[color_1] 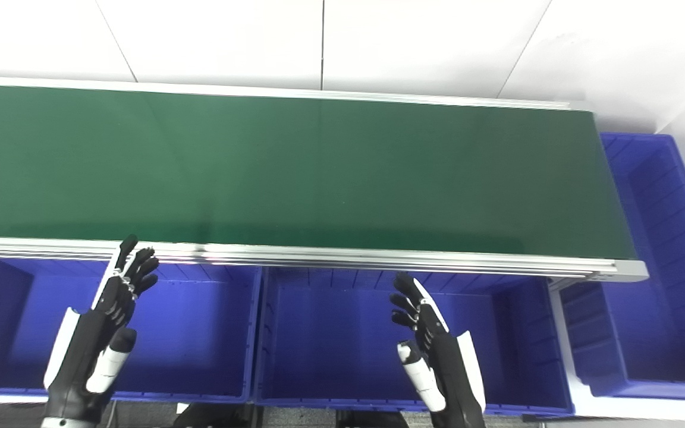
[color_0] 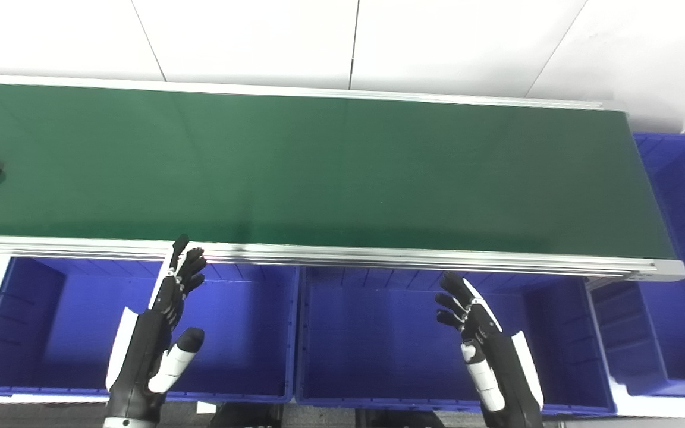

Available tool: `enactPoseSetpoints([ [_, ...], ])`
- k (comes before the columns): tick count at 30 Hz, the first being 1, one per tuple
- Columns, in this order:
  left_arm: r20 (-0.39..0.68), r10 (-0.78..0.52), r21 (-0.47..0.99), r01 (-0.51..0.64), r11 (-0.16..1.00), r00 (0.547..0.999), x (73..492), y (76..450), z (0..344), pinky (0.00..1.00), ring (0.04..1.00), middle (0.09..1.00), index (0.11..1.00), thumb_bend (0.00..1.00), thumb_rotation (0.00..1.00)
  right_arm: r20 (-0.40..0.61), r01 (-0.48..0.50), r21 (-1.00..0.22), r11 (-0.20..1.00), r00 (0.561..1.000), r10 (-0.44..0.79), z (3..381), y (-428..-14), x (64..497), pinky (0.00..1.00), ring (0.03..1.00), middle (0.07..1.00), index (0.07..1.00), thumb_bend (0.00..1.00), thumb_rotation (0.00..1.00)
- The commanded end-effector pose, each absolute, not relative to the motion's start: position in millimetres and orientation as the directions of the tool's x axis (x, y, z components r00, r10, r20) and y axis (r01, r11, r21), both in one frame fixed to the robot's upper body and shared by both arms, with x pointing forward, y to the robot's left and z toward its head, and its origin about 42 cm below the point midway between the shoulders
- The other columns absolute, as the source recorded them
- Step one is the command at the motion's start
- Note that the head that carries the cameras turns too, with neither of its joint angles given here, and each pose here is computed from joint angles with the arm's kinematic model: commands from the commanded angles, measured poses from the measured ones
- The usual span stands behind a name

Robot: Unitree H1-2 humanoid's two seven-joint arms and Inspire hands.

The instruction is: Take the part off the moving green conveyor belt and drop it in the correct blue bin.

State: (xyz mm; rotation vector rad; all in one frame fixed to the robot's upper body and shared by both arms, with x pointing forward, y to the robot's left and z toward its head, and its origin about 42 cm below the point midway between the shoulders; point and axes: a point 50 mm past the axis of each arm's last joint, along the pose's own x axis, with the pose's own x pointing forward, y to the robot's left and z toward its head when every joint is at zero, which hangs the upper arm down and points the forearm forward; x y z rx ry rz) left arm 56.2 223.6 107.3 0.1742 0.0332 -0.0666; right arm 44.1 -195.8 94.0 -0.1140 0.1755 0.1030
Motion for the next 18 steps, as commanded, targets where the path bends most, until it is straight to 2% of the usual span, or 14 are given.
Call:
enactPoseSetpoints([
  [1, 0.003, -0.073, 0.178, 0.071, 0.981, 0.997, 58.1, 223.8, 117.2, 0.90, 0.922, 0.947, 1.000, 0.71, 0.95, -0.132, -0.110, -0.105, 0.988, 0.987, 0.096, 102.6, -194.9, 45.1, 0.80, 0.866, 0.896, 0.907, 0.77, 0.95],
  [18, 0.006, -0.075, 0.199, 0.072, 0.977, 0.997, 58.9, 224.2, 117.6, 0.90, 0.915, 0.948, 1.000, 0.69, 0.95, -0.134, -0.116, -0.101, 0.988, 0.986, 0.102, 102.7, -194.3, 45.4, 0.79, 0.865, 0.891, 0.906, 0.78, 0.95],
])
